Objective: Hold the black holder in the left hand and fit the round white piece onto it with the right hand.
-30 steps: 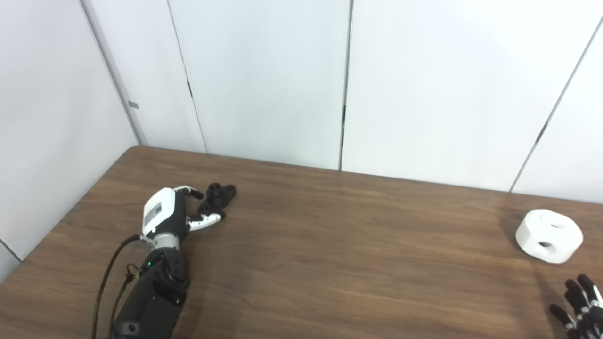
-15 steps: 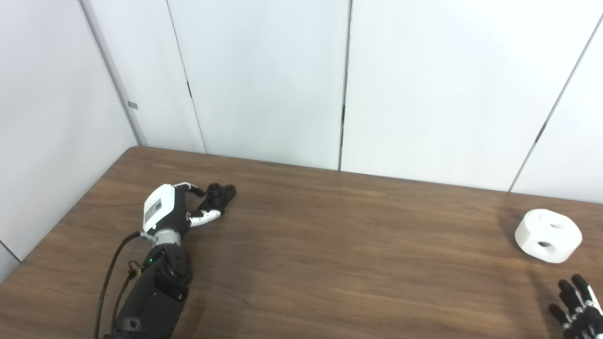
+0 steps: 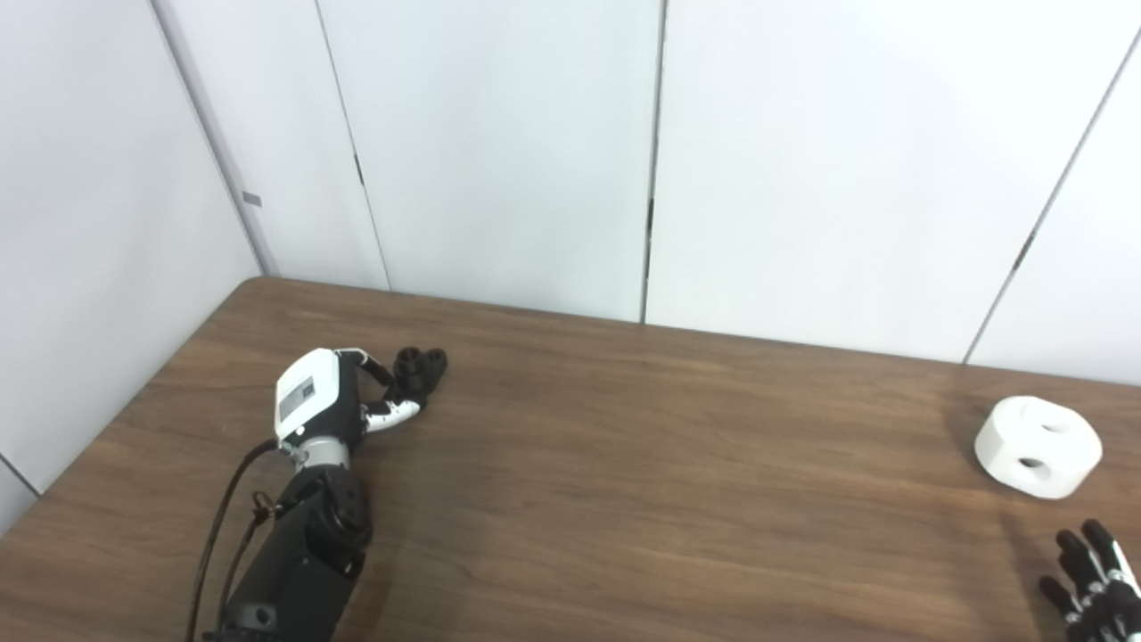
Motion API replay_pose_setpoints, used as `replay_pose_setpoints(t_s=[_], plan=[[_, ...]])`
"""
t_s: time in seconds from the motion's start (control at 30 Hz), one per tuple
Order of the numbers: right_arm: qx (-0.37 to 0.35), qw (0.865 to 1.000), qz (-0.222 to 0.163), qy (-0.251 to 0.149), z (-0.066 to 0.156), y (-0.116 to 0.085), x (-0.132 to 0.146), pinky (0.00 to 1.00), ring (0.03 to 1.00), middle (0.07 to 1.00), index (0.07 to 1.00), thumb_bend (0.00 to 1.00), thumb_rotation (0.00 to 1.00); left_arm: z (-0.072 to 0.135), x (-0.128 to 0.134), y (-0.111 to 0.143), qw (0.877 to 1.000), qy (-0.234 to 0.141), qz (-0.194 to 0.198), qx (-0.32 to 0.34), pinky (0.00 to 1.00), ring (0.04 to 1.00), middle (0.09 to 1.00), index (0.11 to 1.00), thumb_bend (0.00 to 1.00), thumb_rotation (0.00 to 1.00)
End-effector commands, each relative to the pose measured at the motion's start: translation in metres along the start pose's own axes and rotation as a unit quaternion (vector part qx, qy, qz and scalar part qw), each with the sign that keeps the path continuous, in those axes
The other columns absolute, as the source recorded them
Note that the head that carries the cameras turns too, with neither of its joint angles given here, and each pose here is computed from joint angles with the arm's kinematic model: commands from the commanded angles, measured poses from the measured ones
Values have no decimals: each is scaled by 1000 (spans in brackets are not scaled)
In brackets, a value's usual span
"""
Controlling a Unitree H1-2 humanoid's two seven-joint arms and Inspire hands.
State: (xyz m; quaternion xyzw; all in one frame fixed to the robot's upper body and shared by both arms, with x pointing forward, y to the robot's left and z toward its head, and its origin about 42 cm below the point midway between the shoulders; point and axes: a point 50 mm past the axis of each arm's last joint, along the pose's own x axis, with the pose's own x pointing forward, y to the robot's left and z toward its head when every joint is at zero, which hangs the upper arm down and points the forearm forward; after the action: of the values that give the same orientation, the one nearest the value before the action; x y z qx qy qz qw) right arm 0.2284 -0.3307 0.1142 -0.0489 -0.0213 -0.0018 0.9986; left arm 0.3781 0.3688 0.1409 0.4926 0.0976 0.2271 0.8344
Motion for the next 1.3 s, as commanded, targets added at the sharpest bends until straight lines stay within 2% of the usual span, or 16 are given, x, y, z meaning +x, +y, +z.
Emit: replay_pose_setpoints(t_s=[0.0,0.33,0.53,0.73,0.83,1.03,1.27], plan=[[-1,1000,11,29,-6,-1,-5,1000,1000,969,1000,611,1000,2,8,12,999,-10,26,17,915,877,785,490,523,78],[-3,1000,16,25,-6,0,-1,1000,1000,968,1000,601,1000,1,10,12,1000,-4,27,8,902,871,778,487,524,74],[-6,1000,13,25,-5,1,-2,1000,996,964,1000,589,1000,-1,7,14,999,1,44,1,865,844,737,483,524,55],[-7,1000,16,23,-4,2,-3,1000,996,964,1000,595,1000,-3,5,13,999,-1,44,-2,832,833,720,484,522,49],[-4,1000,17,23,-4,2,-3,1000,1000,970,1000,601,1000,-2,4,12,999,-2,35,-18,814,834,721,485,521,47],[-5,1000,19,24,-4,3,-1,1000,999,970,1000,604,1000,13,-9,19,997,-7,3,-73,705,826,741,486,518,49],[-9,1000,19,17,-2,5,0,1000,1000,969,1000,573,1000,34,-36,15,994,-43,-29,-93,654,785,727,486,518,53]])
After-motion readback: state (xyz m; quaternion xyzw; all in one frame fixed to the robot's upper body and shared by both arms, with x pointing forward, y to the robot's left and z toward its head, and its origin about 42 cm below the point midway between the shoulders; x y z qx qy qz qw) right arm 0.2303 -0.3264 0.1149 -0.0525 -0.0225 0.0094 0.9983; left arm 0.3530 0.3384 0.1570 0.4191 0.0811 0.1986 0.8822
